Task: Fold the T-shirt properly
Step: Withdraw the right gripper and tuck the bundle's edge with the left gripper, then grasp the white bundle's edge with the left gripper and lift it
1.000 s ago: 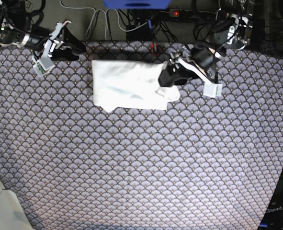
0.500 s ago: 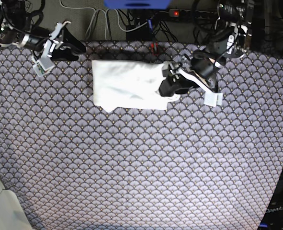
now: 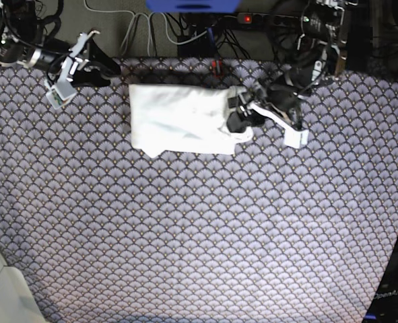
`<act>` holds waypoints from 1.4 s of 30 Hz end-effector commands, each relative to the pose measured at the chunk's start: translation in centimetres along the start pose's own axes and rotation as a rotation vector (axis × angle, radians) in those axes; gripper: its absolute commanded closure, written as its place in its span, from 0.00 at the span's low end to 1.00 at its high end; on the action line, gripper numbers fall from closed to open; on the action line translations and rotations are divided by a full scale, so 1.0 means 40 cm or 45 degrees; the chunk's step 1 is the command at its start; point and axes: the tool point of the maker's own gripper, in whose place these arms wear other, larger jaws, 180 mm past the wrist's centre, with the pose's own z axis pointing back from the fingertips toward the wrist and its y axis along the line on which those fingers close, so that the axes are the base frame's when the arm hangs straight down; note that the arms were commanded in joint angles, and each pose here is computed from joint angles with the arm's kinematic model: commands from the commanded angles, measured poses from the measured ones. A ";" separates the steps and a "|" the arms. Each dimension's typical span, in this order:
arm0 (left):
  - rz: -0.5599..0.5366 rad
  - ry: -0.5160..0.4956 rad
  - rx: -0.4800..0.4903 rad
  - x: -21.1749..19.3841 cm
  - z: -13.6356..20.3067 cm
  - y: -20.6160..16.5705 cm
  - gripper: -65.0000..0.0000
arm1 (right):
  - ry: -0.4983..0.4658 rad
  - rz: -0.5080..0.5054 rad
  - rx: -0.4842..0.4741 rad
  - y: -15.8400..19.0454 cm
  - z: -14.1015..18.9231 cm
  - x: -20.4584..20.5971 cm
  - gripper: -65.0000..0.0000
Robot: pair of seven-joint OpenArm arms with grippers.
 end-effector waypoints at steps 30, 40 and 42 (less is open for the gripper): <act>-0.107 0.265 0.044 -0.053 -0.168 0.014 0.97 | -0.044 0.025 0.019 0.003 0.008 0.028 0.70; -0.298 0.334 0.042 0.098 -0.185 -0.036 0.99 | -0.045 0.026 0.020 0.004 0.008 0.029 0.70; -0.421 0.346 0.103 0.132 -0.191 -0.034 0.99 | -0.045 0.026 0.020 0.004 0.008 0.029 0.70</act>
